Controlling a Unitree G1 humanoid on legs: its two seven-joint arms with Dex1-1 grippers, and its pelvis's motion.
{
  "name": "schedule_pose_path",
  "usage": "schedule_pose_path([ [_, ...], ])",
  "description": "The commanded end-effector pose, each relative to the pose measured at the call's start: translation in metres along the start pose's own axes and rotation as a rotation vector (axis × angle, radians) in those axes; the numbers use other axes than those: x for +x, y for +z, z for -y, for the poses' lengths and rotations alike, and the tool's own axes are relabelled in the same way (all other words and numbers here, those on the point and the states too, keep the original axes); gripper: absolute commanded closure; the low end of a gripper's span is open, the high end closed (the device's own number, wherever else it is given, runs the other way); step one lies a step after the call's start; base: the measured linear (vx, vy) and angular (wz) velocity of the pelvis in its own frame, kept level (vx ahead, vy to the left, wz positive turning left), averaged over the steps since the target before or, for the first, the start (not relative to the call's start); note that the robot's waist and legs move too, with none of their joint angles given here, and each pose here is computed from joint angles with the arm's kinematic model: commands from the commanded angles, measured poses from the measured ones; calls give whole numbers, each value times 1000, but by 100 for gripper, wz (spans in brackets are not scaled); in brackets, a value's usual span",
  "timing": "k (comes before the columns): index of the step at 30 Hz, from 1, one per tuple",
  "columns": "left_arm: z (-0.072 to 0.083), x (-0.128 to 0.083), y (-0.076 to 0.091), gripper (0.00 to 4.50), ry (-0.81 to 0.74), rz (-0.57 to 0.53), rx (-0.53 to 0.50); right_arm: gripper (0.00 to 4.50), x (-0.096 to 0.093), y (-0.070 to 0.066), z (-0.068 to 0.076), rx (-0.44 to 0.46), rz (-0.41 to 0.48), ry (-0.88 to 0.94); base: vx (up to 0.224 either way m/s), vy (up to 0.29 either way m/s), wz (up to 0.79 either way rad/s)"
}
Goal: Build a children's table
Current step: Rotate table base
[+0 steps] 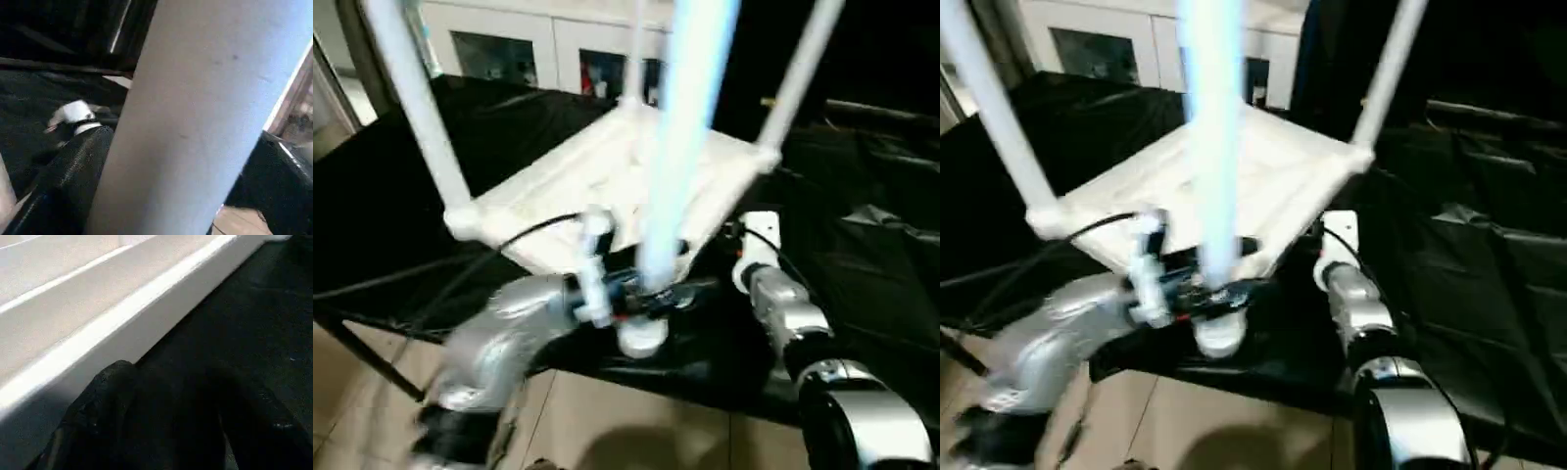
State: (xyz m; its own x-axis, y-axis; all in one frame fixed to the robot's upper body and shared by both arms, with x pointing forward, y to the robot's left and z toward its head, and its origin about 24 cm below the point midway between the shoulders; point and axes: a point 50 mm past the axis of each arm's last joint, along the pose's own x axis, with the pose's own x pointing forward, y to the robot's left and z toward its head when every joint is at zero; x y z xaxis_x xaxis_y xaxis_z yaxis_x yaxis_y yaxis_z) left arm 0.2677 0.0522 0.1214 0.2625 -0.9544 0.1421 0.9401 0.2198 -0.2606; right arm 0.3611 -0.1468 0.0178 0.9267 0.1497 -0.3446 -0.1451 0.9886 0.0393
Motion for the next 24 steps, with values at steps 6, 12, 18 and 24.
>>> schedule_pose_path([
  [6, -41, 16, -2, 1, 279, -72, 150, 165, 5, 11, -14, -11, 47, 24, 0, 0, 0],
  [12, -60, 4, -6, 1, 409, -97, 249, 165, 0, 9, 8, 19, 88, -44, 0, 0, 0],
  [18, -64, 4, -12, 1, 501, -1, 255, 165, -9, 12, 26, 93, 195, -83, 0, 0, 0],
  [24, -38, 2, -19, 1, 393, 128, 201, 165, -30, 14, 24, 66, 348, -19, 0, 0, 0],
])
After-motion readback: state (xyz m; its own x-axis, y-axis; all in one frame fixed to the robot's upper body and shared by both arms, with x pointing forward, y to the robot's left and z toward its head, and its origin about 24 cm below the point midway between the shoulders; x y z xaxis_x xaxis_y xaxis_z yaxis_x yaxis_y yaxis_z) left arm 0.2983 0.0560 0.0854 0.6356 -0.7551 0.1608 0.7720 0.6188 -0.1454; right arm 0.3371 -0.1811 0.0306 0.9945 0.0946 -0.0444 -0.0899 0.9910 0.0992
